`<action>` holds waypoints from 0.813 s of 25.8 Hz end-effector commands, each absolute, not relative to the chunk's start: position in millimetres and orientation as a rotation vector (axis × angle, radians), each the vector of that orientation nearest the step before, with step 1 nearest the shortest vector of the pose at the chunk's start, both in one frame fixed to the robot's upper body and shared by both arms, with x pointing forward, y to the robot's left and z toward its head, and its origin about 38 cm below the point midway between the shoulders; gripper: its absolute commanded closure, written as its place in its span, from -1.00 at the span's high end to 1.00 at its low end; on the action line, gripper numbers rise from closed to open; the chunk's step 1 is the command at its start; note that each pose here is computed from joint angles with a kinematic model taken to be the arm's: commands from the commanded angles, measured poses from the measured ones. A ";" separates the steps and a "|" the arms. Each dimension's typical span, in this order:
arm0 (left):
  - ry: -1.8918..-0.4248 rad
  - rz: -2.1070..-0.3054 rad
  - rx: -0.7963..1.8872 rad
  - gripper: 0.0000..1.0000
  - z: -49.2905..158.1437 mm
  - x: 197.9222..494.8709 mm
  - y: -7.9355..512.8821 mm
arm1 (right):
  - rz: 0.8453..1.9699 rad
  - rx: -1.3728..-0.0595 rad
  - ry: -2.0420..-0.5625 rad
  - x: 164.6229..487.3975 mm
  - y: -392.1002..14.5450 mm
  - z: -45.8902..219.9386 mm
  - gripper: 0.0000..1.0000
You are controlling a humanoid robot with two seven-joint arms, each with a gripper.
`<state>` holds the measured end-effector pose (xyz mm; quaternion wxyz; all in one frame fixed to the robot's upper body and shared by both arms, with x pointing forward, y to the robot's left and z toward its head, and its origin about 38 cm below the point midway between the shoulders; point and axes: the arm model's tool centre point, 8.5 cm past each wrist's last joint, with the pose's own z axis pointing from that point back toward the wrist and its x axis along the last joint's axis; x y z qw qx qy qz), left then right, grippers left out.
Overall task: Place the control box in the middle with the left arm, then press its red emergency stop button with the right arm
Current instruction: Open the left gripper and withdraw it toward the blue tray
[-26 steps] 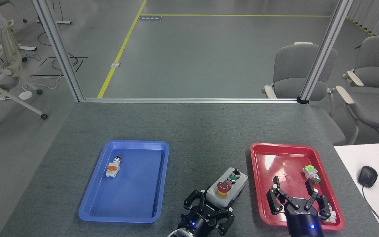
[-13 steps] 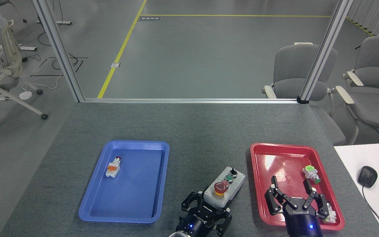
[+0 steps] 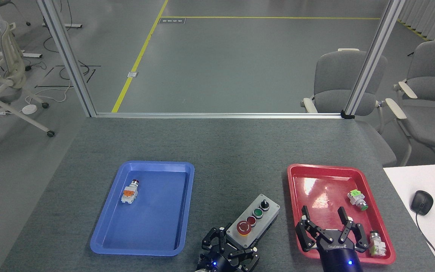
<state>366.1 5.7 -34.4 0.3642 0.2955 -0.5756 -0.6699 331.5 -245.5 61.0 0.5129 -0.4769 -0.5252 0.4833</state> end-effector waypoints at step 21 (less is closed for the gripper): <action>-1.512 -1.511 1.016 0.98 23.6 392.5 198.7 | 1.230 -1.088 -1.291 325.5 -220.3 51.5 0.65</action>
